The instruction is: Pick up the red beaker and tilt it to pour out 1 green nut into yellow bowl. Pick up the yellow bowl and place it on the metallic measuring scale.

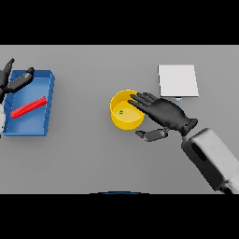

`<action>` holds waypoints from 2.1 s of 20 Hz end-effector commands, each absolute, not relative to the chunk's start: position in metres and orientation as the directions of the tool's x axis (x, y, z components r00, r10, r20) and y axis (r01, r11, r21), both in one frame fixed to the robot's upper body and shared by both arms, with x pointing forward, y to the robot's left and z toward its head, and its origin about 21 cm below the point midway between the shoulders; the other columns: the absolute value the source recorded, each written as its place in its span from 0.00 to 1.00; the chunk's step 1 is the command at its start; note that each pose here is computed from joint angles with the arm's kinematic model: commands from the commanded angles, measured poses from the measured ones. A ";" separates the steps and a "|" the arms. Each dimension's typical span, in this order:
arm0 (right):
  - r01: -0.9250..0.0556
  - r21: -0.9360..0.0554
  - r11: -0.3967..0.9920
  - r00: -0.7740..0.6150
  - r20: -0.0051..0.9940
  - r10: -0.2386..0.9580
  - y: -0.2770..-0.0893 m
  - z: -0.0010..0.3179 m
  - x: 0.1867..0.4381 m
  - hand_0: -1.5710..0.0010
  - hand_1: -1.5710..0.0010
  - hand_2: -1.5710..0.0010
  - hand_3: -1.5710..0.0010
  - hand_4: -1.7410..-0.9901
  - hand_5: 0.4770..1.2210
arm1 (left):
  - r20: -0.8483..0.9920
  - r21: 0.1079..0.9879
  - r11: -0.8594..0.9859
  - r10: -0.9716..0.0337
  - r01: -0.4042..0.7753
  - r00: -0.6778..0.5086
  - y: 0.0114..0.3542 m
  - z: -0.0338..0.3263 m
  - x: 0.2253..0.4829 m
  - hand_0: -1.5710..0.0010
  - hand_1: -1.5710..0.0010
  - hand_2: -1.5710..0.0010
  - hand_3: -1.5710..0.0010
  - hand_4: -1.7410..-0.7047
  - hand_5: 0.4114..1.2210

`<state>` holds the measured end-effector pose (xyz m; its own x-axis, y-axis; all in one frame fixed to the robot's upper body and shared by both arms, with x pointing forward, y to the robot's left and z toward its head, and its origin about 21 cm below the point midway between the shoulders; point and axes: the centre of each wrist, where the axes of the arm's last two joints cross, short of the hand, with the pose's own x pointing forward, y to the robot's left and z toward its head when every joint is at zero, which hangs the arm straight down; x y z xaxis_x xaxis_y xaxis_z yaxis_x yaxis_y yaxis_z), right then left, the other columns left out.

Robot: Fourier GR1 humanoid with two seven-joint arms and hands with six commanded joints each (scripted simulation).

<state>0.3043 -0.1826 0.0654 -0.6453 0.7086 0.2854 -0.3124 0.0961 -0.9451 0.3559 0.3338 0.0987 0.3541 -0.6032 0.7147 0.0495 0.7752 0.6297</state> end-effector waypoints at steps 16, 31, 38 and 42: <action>-0.408 -0.855 -0.320 -0.755 0.119 0.645 -0.132 0.049 0.348 1.00 1.00 1.00 1.00 0.75 0.26 | 0.714 0.629 0.776 -0.604 0.054 0.354 0.343 0.102 0.354 1.00 1.00 1.00 1.00 0.91 0.36; -0.433 -0.832 -0.347 -0.762 0.133 0.633 -0.131 0.048 0.355 0.19 0.19 0.24 0.35 0.14 0.91 | 0.693 0.649 0.758 -0.621 0.058 0.366 0.342 0.101 0.357 1.00 1.00 1.00 1.00 0.92 0.37; -0.436 -0.834 -0.340 -0.758 0.136 0.638 -0.128 0.062 0.356 0.04 0.04 0.12 0.24 0.03 0.98 | 0.694 0.651 0.757 -0.624 0.058 0.359 0.342 0.104 0.357 1.00 1.00 1.00 1.00 0.93 0.36; -0.432 -0.839 -0.330 -0.745 0.126 0.655 -0.138 0.088 0.359 0.02 0.02 0.07 0.26 0.01 0.99 | 0.694 0.657 0.751 -0.635 0.060 0.339 0.342 0.104 0.353 1.00 1.00 1.00 1.00 0.94 0.37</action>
<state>0.3591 -0.1380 0.0886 -0.7443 0.6560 0.1251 -0.4321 -0.3302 -0.8392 0.3533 0.3421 0.1042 0.3382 -0.6350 0.6945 0.0606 0.7512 0.6573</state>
